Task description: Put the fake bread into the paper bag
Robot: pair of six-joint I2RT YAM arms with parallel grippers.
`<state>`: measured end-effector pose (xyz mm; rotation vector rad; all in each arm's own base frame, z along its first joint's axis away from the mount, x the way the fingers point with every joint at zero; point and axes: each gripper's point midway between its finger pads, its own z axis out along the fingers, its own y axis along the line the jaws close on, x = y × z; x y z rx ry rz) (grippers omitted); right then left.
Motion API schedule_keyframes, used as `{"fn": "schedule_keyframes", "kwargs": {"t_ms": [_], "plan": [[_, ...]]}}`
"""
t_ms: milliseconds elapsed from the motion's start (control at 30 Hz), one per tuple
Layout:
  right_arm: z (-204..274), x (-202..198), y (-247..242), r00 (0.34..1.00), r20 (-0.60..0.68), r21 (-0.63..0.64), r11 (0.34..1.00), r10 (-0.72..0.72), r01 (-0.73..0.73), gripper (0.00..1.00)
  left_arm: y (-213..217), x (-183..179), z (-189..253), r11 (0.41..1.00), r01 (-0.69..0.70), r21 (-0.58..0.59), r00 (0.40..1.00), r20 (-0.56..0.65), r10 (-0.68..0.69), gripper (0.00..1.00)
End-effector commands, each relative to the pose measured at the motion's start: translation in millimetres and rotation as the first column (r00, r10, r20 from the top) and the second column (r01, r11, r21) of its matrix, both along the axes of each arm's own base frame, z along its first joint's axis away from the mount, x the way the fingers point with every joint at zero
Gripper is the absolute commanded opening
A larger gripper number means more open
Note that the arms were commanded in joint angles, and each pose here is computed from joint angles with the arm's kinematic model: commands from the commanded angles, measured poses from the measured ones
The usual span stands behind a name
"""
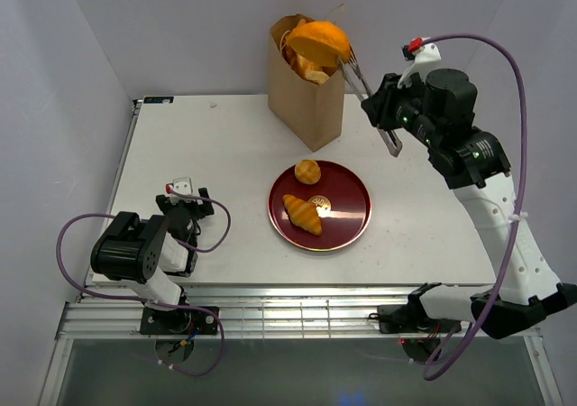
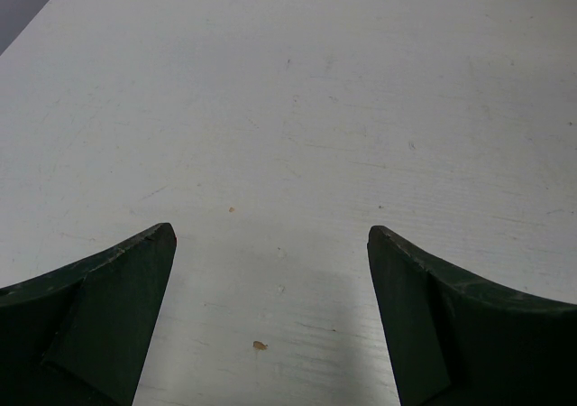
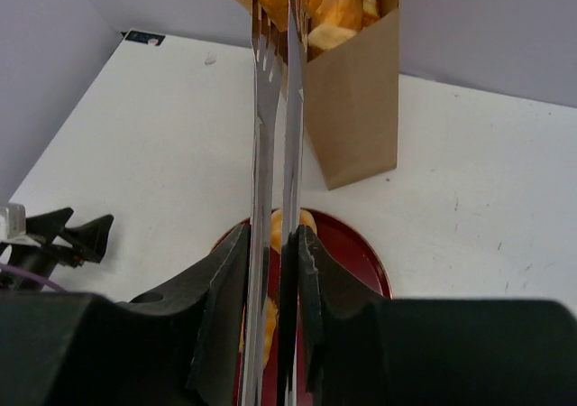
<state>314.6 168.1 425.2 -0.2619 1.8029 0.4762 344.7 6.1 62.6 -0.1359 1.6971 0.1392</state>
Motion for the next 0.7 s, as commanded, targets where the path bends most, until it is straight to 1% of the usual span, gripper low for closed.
{"fn": "schedule_keyframes", "kwargs": {"t_ms": [0, 33, 100, 233, 400, 533, 567, 633, 667], "plan": [[55.7, 28.0, 3.5, 0.987, 0.147, 0.096, 0.994, -0.070, 0.056, 0.08, -2.1, 9.6, 31.9, 1.000, 0.009, -0.029, 0.992, 0.125, -0.005, 0.98], [48.7, 39.7, 7.7, 0.989, 0.129, 0.089, 0.994, -0.078, 0.067, 0.08, -2.2, 9.2, 31.9, 1.000, 0.009, -0.030, 0.992, 0.125, -0.005, 0.98], [55.9, 50.6, 6.4, 0.982, 0.149, 0.104, 0.990, -0.115, 0.100, 0.08, -2.6, 9.3, 32.2, 1.000, 0.010, -0.029, 0.992, 0.126, -0.007, 0.98], [52.5, 75.9, 11.4, 0.976, 0.150, 0.125, 0.982, -0.156, 0.138, 0.08, -2.2, 9.7, 32.7, 1.000, 0.009, -0.029, 0.992, 0.128, -0.005, 0.98], [40.7, 98.7, 20.1, 0.979, 0.125, 0.122, 0.981, -0.163, 0.148, 0.08, -2.7, 9.6, 31.9, 1.000, 0.010, -0.029, 0.992, 0.125, -0.007, 0.98], [30.6, 109.7, 25.9, 0.982, 0.109, 0.116, 0.983, -0.154, 0.141, 0.09, -2.7, 9.7, 32.2, 1.000, 0.010, -0.029, 0.992, 0.126, -0.007, 0.98], [28.2, 110.8, 27.9, 0.984, 0.104, 0.114, 0.984, -0.146, 0.134, 0.15, -2.2, 9.7, 32.2, 1.000, 0.009, -0.029, 0.992, 0.126, -0.005, 0.98], [22.0, 113.2, 31.2, 0.987, 0.091, 0.108, 0.986, -0.135, 0.125, 0.24, -2.6, 9.2, 31.7, 1.000, 0.010, -0.029, 0.992, 0.125, -0.007, 0.98], [17.8, 113.3, 33.4, 0.989, 0.082, 0.105, 0.988, -0.125, 0.116, 0.32, -2.7, 9.7, 32.2, 1.000, 0.010, -0.029, 0.992, 0.126, -0.007, 0.98]]}}
